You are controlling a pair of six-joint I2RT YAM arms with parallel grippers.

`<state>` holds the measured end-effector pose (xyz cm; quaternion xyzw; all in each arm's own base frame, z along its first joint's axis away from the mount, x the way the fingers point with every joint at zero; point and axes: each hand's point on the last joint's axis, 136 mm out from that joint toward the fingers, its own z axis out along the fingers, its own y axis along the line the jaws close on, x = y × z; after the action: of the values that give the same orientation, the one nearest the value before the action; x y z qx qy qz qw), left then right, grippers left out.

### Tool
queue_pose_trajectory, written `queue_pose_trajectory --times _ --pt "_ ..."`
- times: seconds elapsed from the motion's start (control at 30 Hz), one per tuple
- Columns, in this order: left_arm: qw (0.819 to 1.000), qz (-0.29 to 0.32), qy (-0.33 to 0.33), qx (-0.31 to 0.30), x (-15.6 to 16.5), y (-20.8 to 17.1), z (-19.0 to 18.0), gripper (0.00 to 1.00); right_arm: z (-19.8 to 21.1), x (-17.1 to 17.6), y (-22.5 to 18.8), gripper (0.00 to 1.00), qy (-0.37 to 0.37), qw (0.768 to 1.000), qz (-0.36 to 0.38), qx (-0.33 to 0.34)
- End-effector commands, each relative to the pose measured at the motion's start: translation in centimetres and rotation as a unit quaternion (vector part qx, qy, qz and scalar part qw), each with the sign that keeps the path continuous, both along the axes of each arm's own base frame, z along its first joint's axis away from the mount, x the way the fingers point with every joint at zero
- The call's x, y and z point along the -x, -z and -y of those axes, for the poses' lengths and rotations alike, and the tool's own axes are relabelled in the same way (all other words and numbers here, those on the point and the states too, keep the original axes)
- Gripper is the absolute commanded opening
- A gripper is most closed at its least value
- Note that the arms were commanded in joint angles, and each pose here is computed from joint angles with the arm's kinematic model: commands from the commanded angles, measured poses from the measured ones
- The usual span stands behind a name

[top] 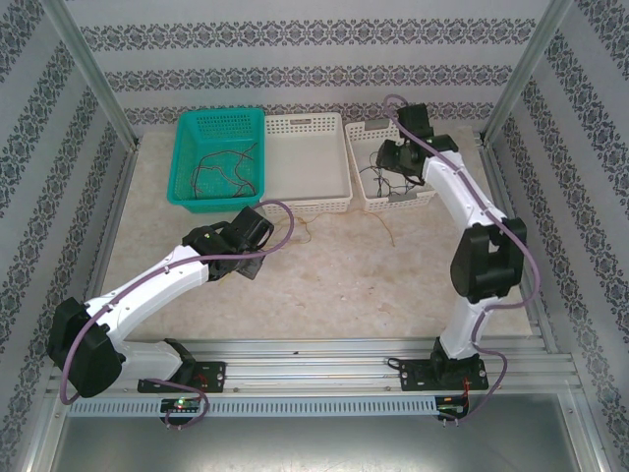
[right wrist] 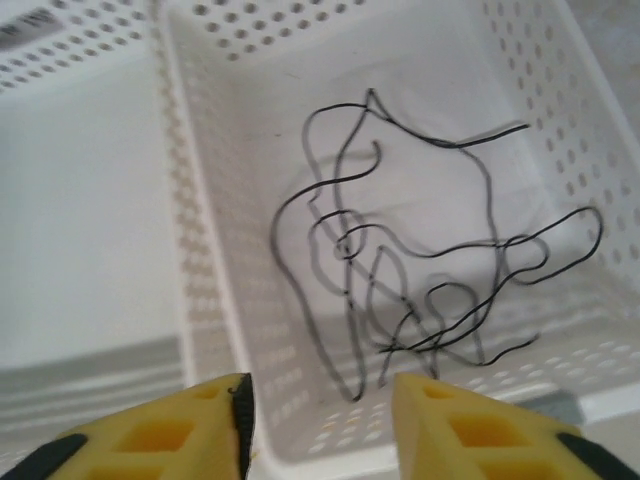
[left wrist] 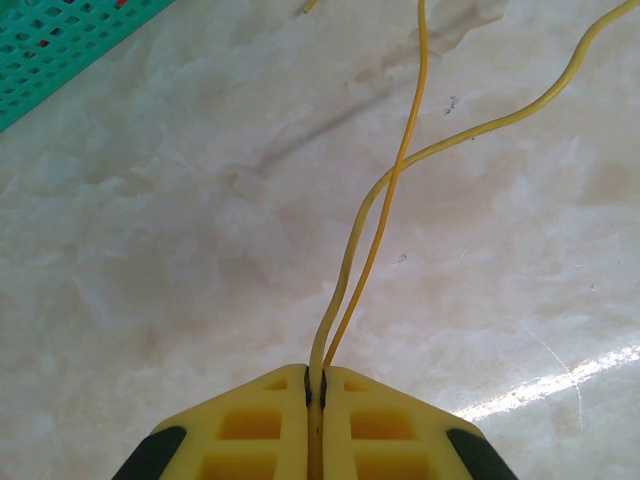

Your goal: Untangle the cables

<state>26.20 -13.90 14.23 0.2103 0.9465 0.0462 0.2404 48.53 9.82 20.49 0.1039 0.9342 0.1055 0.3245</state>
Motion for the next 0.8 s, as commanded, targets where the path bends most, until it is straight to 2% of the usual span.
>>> queue_pose_trajectory --times 0.0,0.13,0.37,0.57,0.77 --pt "0.999 0.004 0.032 0.022 0.4 -0.9 1.4 0.0 -2.8 3.0 -5.3 0.5 -0.039 0.996 0.068 -0.047" --pt "0.996 0.005 0.058 0.068 1.1 -1.8 2.9 0.0 -6.5 7.4 -5.0 0.58 -0.097 0.988 0.076 -0.098" --pt "0.986 -0.014 0.078 0.146 2.8 -3.1 5.7 0.0 -11.4 15.2 -1.6 0.63 -0.17 0.967 0.055 -0.184" --pt "0.982 -0.03 0.016 0.185 3.1 -2.2 5.9 0.0 -12.8 20.8 0.9 0.65 -0.194 0.956 0.053 -0.213" --pt "0.966 -0.04 -0.06 0.247 3.1 0.0 6.4 0.0 -12.1 25.5 2.8 0.68 -0.183 0.955 0.062 -0.227"
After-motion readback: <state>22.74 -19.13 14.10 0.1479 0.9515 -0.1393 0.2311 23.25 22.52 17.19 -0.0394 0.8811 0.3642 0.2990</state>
